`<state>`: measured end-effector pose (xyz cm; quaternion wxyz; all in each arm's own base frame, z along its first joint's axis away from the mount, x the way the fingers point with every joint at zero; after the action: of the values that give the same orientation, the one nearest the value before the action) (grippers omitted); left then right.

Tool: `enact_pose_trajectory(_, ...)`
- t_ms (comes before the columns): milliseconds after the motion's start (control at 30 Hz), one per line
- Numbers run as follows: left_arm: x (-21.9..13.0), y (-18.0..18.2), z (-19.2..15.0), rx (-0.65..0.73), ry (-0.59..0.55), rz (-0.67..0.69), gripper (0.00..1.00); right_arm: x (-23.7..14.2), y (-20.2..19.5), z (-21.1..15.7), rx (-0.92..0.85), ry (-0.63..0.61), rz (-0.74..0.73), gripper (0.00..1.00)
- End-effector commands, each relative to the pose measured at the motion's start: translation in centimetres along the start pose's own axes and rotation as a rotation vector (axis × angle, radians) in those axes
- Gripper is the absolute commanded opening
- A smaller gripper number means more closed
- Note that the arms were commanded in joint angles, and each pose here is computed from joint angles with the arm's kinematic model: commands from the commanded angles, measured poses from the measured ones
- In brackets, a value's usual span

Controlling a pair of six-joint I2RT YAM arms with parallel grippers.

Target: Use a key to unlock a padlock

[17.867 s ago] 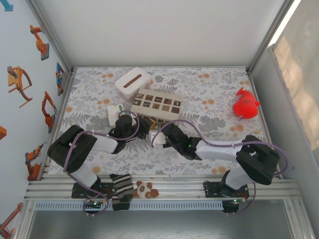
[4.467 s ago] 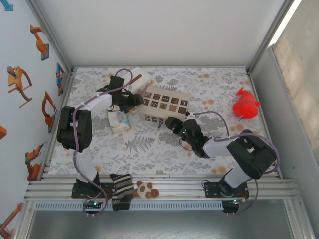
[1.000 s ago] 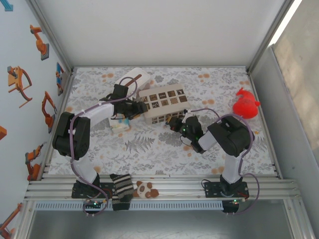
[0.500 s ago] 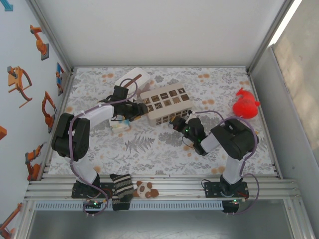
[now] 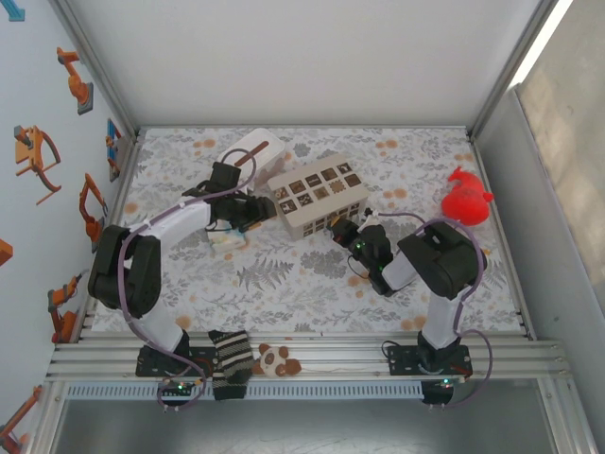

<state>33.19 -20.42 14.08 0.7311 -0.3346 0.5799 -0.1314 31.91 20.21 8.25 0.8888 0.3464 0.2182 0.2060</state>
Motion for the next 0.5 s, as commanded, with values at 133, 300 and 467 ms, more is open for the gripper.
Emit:
enact_pose_trajectory(133, -1.8, -7.3, -0.2, 0.133, -0.02, -0.11, 0.59, -0.2, 0.6, 1.4, 0.023, -0.087, 0.036, 0.0)
enact_pose_trajectory(300, 1.4, -8.8, -0.6, 0.164, 0.036, -0.104, 0.57, -0.5, 0.2, 1.6, 0.022, -0.1, 0.015, 0.0)
enact_pose_trajectory(467, 0.7, -8.7, -0.7, 0.172, -0.002, -0.117, 0.57, -2.6, -0.7, 2.3, -0.001, -0.116, -0.044, 0.0)
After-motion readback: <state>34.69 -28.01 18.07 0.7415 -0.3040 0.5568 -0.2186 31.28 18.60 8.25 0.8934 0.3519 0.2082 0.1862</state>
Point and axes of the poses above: each hand's point on the last joint's axis, 136 mm out from that joint toward the fingers, its own x axis out along the fingers, its own y axis along the line the jaws close on, z = x × y, the point moved 5 cm from there along -x, back along the fingers, and after that the axes turned 12 degrees about -x, right-handed, at the moved point
